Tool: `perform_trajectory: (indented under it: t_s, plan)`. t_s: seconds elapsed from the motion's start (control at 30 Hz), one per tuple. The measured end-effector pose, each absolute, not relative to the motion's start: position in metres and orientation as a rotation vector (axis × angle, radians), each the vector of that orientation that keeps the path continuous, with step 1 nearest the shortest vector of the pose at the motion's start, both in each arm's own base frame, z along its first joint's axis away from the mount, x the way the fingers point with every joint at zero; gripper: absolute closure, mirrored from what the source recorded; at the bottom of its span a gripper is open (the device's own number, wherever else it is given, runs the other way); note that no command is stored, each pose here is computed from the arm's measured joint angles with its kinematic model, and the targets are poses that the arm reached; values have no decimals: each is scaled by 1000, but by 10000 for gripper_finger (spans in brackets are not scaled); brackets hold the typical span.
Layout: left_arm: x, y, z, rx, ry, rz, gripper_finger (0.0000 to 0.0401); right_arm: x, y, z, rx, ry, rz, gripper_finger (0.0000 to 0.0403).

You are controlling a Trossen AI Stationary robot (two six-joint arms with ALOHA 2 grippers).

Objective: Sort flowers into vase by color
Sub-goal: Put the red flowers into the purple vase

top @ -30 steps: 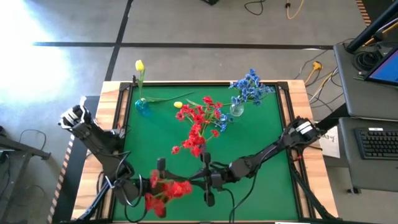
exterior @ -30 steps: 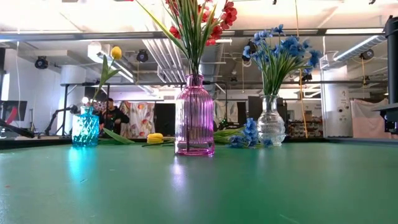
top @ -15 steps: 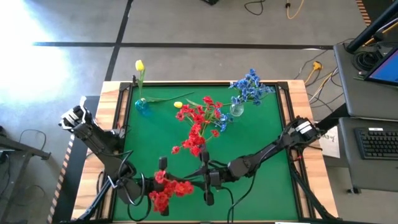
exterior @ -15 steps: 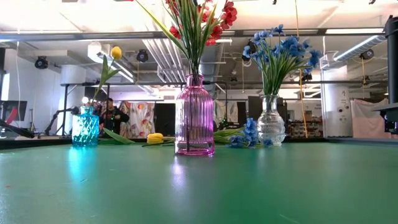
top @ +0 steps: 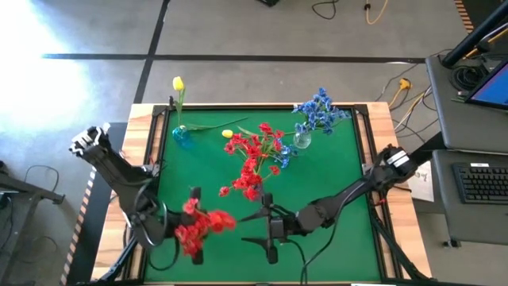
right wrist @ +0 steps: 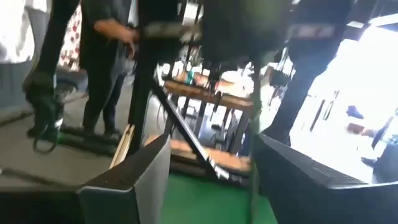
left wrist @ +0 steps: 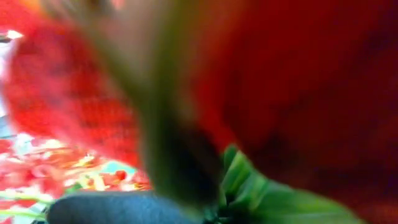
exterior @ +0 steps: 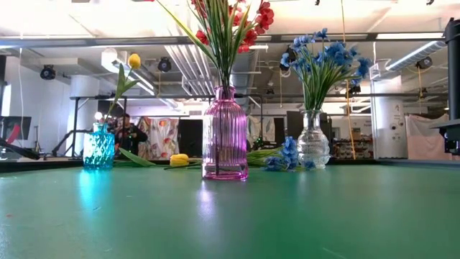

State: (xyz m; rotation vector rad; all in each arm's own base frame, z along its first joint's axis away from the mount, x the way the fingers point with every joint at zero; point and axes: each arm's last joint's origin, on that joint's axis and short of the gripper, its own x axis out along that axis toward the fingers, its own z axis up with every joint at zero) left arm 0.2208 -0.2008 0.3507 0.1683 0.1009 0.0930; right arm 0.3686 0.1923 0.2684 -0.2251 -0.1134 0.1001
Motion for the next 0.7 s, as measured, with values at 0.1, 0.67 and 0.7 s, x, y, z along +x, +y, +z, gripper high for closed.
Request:
perform_trajectory:
  t_s: [0.1,0.67,0.7]
  plan:
    - [207,-186,366,137,88,103,400,362,192,276,-199,-65,115,167]
    - [157,-89,388,201,191,327,400,325,180,304,-166,190,148,162]
    - [158,-85,387,195,193,333,400,322,179,305,-163,202,149,163]
